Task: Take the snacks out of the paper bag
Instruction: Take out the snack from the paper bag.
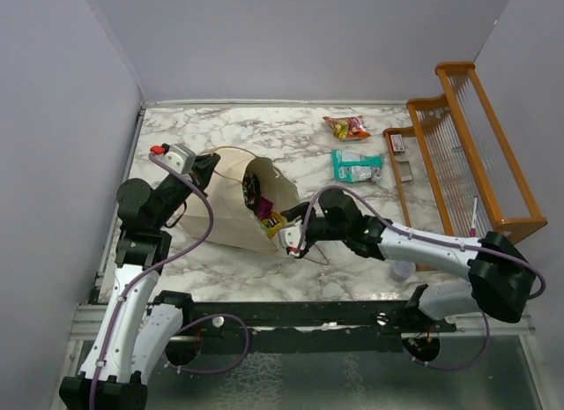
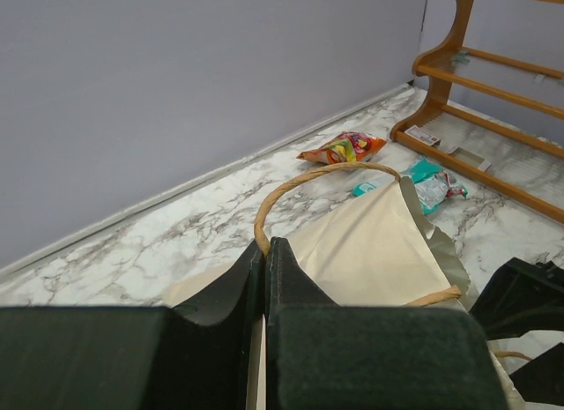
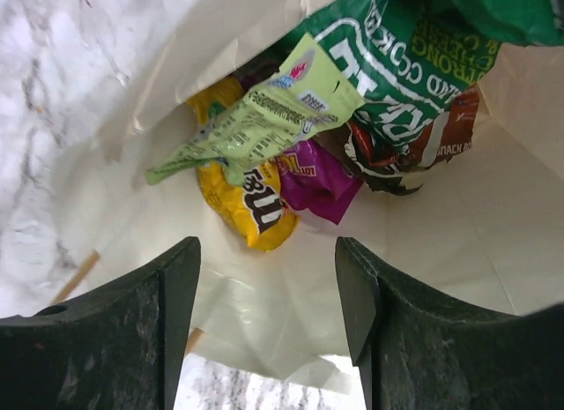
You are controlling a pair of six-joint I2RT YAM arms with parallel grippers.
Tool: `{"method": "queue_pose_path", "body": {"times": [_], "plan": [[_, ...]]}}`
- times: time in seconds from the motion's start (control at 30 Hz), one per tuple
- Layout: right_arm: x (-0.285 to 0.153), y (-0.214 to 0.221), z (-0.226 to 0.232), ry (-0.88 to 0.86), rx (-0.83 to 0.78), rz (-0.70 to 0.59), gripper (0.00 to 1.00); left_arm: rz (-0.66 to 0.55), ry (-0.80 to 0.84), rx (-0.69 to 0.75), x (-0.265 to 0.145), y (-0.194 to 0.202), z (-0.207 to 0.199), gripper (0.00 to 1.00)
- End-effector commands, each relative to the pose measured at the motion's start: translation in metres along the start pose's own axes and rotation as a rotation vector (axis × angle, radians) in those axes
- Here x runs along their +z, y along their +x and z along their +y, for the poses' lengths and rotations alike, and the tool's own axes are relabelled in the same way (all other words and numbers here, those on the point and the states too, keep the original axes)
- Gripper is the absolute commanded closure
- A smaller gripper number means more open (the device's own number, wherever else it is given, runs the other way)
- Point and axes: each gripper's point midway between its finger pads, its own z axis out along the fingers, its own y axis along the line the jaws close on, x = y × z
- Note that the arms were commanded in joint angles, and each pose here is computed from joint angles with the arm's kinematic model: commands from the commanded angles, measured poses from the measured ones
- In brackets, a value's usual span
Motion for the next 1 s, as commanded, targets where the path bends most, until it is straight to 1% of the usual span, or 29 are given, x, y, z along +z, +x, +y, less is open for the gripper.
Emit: {"method": "queue_pose_path", "body": {"times": [0.0,0.17,0.37,0.43,0.53,0.63,0.73,0.83,0.87,0.97], "plan": [[0.014,0.022,-0.011,0.006,-0.138,0.097,0.37,-0.024,-0.016,0.005,0.0,-0.004,0.002,1.0],[0.036,0.042,-0.008,-0.057,-0.154,0.162,0.36,-0.024,-0.043,0.002,0.0,-0.005,0.007,1.0],[0.057,0.055,-0.007,-0.065,-0.166,0.165,0.35,-0.028,-0.046,0.002,0.0,-0.006,0.007,1.0],[0.065,0.06,-0.005,-0.079,-0.164,0.174,0.38,-0.029,-0.044,0.001,-0.001,-0.006,0.007,1.0],[0.074,0.068,-0.004,-0.104,-0.152,0.204,0.48,-0.03,-0.051,0.001,-0.001,-0.005,0.008,1.0],[0.078,0.068,-0.01,-0.076,-0.153,0.198,0.58,-0.031,-0.05,0.002,-0.001,-0.006,0.008,1.0],[0.075,0.064,-0.021,-0.02,-0.14,0.194,0.78,-0.031,-0.052,0.001,-0.001,-0.006,0.008,1.0],[0.066,0.05,-0.033,0.043,-0.119,0.161,0.94,-0.03,-0.05,-0.002,0.0,-0.006,0.008,1.0],[0.062,0.045,-0.036,0.063,-0.112,0.143,0.98,-0.031,-0.047,-0.003,0.0,-0.006,0.007,1.0],[0.048,0.03,-0.042,0.117,-0.077,0.1,0.99,-0.034,-0.043,-0.003,0.0,-0.007,0.006,1.0]]}}
